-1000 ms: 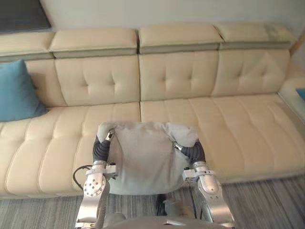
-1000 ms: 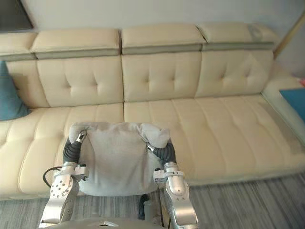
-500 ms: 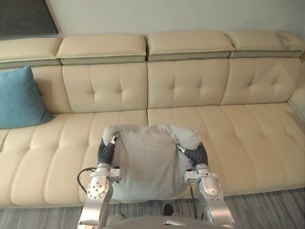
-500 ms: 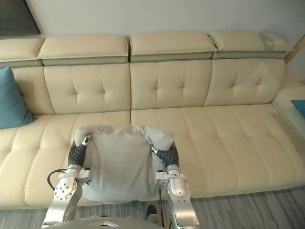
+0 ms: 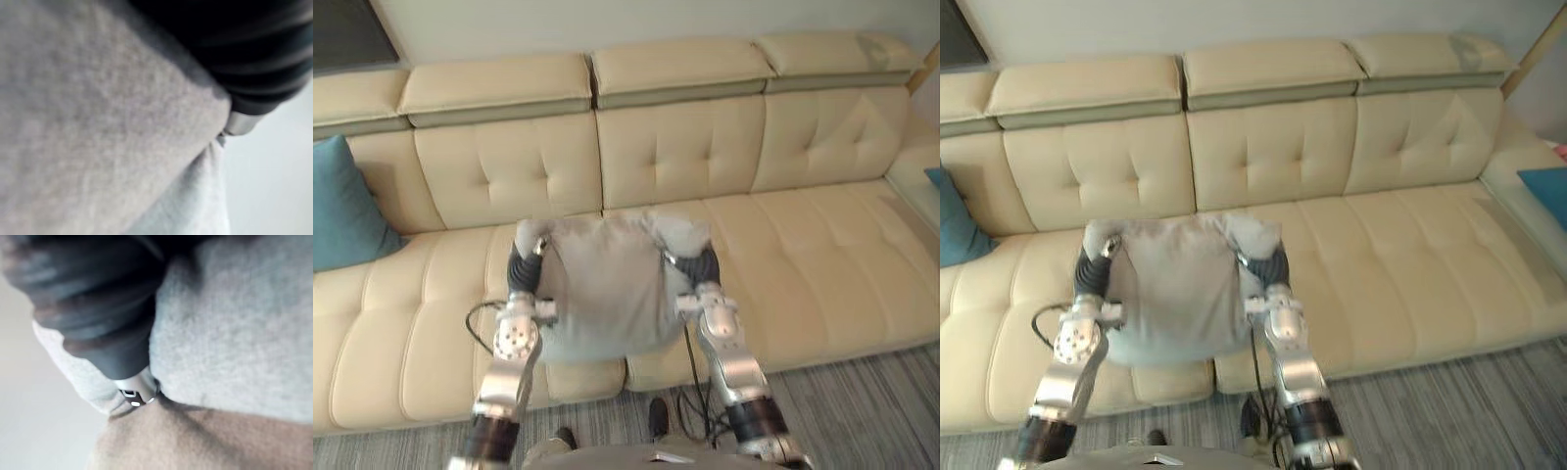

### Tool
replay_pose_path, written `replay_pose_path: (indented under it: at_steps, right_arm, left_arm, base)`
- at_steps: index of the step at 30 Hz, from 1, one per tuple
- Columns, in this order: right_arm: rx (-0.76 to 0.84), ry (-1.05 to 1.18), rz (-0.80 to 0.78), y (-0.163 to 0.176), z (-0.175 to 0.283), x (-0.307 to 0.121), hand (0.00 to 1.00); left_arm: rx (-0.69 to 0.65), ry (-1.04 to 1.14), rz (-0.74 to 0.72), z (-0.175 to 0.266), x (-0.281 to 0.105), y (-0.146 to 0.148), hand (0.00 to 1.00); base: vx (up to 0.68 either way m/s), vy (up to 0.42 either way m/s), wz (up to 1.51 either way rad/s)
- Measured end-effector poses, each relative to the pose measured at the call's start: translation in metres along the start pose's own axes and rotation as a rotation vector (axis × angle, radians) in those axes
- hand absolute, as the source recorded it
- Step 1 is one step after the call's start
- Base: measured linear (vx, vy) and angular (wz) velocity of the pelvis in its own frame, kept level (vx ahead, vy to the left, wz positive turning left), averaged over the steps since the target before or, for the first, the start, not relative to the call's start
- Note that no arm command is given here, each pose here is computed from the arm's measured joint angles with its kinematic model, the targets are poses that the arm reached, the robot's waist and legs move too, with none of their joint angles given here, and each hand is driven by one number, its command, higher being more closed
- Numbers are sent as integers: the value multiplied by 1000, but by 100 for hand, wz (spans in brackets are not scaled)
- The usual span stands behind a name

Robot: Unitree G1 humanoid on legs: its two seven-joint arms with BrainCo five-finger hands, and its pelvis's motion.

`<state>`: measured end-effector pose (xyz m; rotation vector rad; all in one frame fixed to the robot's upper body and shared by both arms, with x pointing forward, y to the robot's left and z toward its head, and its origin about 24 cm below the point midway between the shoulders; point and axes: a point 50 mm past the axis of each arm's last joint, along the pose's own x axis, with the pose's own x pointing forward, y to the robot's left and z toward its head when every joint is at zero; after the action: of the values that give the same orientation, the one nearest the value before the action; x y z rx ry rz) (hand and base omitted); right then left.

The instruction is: Pick up cushions and gather them together orderly.

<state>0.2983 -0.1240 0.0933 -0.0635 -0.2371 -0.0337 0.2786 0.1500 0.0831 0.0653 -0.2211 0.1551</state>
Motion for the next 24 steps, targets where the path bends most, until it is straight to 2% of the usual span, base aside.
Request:
replay_pose_path:
  at_steps: [6,9,16,20,24]
  right_arm:
    - [-9,-332,-69,11,94,61,100]
    - [28,-508,-175,-1,152,80,100]
    - [123,-771,-343,-11,241,85,100]
    - [169,-812,-391,-16,258,83,100]
    - [187,-803,-433,-22,261,84,100]
  left_arm:
    - [66,-280,100,73,67,7,100]
    - [97,-433,138,122,96,8,100]
    - [46,-661,200,205,118,2,100]
    - [4,-724,196,232,120,-4,100]
    - [-63,-720,168,238,120,-15,100]
  base:
    - [-166,-3,10]
    - [-129,-6,23]
    - [-55,-21,18]
    - [-39,-18,9]
    - [-30,-19,10]
